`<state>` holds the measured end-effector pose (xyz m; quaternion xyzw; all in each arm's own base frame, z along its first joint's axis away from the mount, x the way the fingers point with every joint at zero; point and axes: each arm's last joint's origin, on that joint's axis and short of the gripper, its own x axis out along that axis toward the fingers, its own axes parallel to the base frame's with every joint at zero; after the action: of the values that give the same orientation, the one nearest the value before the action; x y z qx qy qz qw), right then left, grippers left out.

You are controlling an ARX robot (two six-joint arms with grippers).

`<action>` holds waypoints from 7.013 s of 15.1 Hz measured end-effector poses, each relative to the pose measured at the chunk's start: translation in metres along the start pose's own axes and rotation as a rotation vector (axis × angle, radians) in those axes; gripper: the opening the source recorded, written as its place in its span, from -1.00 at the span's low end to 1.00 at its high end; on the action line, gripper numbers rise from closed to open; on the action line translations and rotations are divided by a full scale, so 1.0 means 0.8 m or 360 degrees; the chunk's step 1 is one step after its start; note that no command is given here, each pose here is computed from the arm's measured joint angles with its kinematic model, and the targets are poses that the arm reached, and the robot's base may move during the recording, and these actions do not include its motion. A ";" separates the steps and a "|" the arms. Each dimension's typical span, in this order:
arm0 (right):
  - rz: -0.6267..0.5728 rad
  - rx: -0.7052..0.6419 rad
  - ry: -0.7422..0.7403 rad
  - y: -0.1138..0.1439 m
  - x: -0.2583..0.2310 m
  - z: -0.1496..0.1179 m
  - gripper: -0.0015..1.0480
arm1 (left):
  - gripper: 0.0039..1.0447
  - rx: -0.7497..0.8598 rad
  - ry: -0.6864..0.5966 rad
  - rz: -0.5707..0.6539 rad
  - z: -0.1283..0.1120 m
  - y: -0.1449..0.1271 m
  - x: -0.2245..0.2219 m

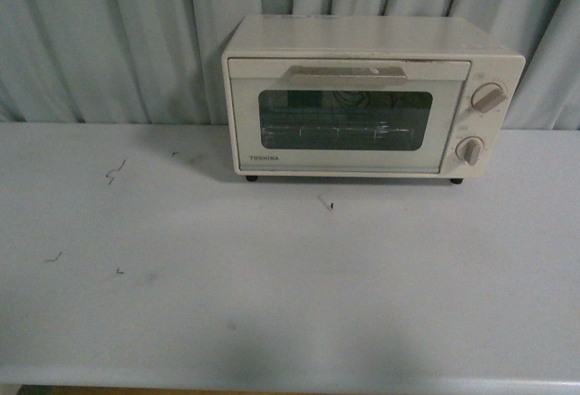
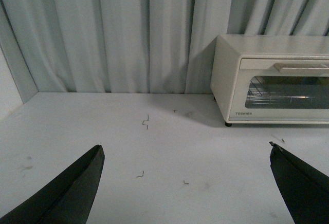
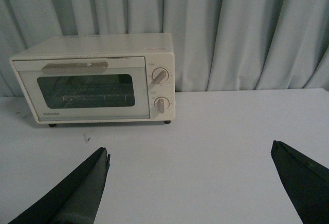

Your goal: Open oven

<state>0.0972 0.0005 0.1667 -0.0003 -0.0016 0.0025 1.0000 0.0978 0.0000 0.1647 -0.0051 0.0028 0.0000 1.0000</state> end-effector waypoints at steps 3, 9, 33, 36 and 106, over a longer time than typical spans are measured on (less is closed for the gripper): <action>0.0000 0.0000 -0.0001 0.000 0.000 0.000 0.87 | 0.88 0.0000 0.0000 0.0000 0.000 0.000 0.000; 0.0000 0.0000 0.0001 0.000 0.000 0.000 0.87 | 0.88 0.0000 0.0003 0.0001 0.000 0.000 0.000; 0.0000 0.0000 -0.0001 0.000 0.000 0.000 0.87 | 0.88 0.0000 -0.0001 0.0000 0.000 0.000 0.000; 0.0000 0.0000 -0.0001 0.000 0.000 0.000 0.87 | 0.88 0.0000 -0.0001 0.0000 0.000 0.000 0.000; -0.0003 0.0000 0.0000 0.000 0.000 0.000 0.87 | 0.88 -0.2262 0.1014 0.0341 -0.159 -0.242 0.238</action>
<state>0.0972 0.0003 0.1667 -0.0003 -0.0016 0.0015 1.0000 0.2878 -0.1947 0.0383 -0.6429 0.2891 0.0968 0.7027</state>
